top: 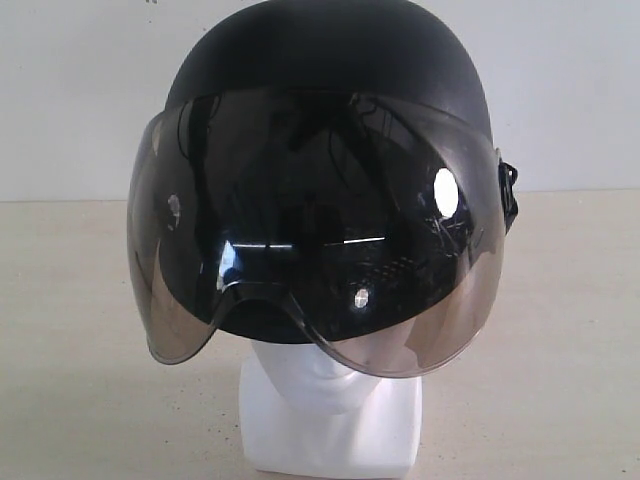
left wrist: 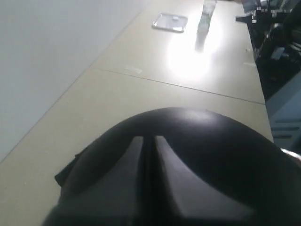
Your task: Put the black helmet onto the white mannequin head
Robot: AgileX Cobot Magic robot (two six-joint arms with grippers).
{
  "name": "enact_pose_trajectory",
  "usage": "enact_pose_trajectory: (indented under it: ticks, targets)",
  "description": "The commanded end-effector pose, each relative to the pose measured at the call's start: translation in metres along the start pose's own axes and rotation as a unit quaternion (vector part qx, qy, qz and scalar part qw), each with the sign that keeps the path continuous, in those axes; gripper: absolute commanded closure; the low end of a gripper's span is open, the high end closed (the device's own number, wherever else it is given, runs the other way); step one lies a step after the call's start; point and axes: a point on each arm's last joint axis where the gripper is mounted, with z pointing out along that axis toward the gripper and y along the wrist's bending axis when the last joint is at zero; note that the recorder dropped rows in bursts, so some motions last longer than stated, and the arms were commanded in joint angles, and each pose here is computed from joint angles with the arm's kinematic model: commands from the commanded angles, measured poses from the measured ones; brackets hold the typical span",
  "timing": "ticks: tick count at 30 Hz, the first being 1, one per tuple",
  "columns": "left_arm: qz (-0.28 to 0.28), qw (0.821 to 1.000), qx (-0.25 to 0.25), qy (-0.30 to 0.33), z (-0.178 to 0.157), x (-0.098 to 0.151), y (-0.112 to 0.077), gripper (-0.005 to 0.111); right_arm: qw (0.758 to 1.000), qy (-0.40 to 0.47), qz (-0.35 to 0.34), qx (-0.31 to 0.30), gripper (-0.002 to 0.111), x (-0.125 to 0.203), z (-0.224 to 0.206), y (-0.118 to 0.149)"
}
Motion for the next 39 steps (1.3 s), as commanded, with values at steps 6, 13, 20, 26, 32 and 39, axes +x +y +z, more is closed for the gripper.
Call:
enact_pose_trajectory:
  ticks: [6, 13, 20, 26, 32, 39]
  targets:
    - [0.013, 1.0, 0.016, 0.024, 0.01, -0.004, -0.017, 0.102, 1.0, 0.014, -0.007, 0.012, 0.109, 0.023, -0.017, 0.001]
    - [-0.01, 0.999, 0.031, 0.036, 0.019, 0.017, -0.014, 0.102, 0.998, 0.055, -0.003, 0.011, 0.109, 0.04, -0.002, -0.002]
    - [-0.018, 0.998, 0.038, 0.037, 0.022, 0.024, -0.014, 0.102, 0.997, 0.073, -0.006, -0.024, 0.109, 0.047, 0.008, 0.008]
    - [-0.004, 0.997, 0.053, 0.057, 0.033, 0.024, -0.024, 0.102, 0.997, 0.076, -0.006, -0.029, 0.109, 0.048, 0.009, 0.017]
    - [-0.009, 0.997, 0.053, 0.056, 0.033, 0.024, -0.024, 0.102, 0.992, 0.124, 0.002, -0.02, 0.109, 0.071, 0.024, 0.012]
    - [-0.01, 0.997, 0.053, 0.056, 0.033, 0.024, -0.024, 0.102, 0.999, 0.04, -0.026, 0.001, 0.109, 0.045, -0.013, 0.013]
